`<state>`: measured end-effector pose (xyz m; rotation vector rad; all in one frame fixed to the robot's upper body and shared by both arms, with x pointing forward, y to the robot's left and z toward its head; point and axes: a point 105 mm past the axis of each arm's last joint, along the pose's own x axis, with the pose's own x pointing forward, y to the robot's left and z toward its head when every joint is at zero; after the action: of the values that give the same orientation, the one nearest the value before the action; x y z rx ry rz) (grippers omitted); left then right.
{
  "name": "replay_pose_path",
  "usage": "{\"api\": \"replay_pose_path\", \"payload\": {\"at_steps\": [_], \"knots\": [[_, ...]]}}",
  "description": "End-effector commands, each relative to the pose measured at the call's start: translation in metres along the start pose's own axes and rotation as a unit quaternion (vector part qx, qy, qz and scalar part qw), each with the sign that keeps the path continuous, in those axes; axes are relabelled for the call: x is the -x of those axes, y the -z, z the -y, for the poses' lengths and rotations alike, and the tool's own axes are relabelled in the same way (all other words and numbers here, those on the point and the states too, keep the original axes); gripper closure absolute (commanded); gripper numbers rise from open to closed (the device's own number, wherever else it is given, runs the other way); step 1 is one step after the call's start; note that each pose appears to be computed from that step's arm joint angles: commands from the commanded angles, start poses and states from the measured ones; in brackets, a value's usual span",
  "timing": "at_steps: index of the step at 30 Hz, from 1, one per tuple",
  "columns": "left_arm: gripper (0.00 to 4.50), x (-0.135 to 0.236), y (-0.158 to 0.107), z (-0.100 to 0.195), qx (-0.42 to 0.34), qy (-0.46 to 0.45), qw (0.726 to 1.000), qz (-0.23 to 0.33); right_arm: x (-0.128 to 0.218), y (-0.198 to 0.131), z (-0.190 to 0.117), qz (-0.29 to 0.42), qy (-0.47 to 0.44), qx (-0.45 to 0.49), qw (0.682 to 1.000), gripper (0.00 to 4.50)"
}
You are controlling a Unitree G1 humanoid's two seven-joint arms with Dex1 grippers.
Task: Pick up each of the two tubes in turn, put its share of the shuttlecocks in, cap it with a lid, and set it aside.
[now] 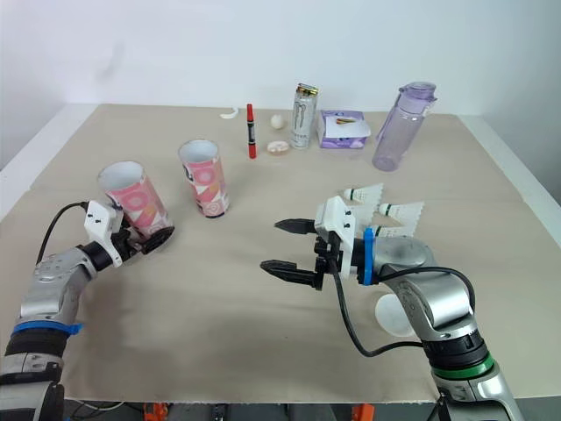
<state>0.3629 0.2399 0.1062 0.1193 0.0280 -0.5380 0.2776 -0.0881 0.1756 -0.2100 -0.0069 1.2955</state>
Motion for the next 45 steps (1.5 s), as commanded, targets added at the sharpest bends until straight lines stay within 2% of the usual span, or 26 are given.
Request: {"api": "replay_pose_path", "payload": {"at_steps": [1, 9, 13, 21, 25, 28, 32, 35, 39, 45], "knots": [[0.00, -0.004, -0.011, 0.001, -0.020, 0.016, 0.999, 0.020, 0.004, -0.015, -0.002, 0.015, 0.002, 0.025, 1.000, 0.09], [0.00, -0.007, -0.006, 0.005, -0.015, 0.044, 0.999, 0.019, 0.004, -0.015, -0.004, 0.014, 0.005, 0.022, 1.000, 0.09], [0.99, -0.009, -0.007, 0.004, -0.022, 0.043, 0.999, 0.021, 0.004, -0.015, -0.004, 0.015, 0.005, 0.021, 1.000, 0.00], [0.99, -0.006, -0.012, 0.001, -0.037, 0.039, 0.998, 0.024, 0.002, -0.015, -0.006, 0.020, 0.008, 0.020, 1.000, 0.00], [0.99, 0.001, -0.024, 0.015, -0.092, 0.073, 0.993, 0.025, 0.008, -0.019, -0.007, 0.031, 0.025, 0.022, 0.999, 0.00], [0.99, 0.007, -0.041, 0.060, -0.145, 0.163, 0.976, 0.019, 0.023, -0.025, -0.018, 0.043, 0.053, 0.016, 0.998, 0.00], [0.99, 0.012, -0.047, 0.105, -0.192, 0.269, 0.943, -0.025, 0.036, -0.019, -0.034, 0.034, 0.076, 0.004, 0.997, 0.00], [0.99, 0.008, -0.049, 0.135, -0.246, 0.354, 0.899, -0.082, 0.050, -0.005, -0.041, 0.014, 0.113, -0.003, 0.994, 0.00], [0.99, 0.001, -0.045, 0.143, -0.301, 0.387, 0.860, -0.142, 0.066, 0.005, -0.038, 0.002, 0.168, -0.006, 0.986, 0.00], [0.99, -0.020, -0.047, 0.152, -0.343, 0.385, 0.837, -0.187, 0.114, 0.031, -0.038, -0.042, 0.285, -0.021, 0.957, 0.00]]}}
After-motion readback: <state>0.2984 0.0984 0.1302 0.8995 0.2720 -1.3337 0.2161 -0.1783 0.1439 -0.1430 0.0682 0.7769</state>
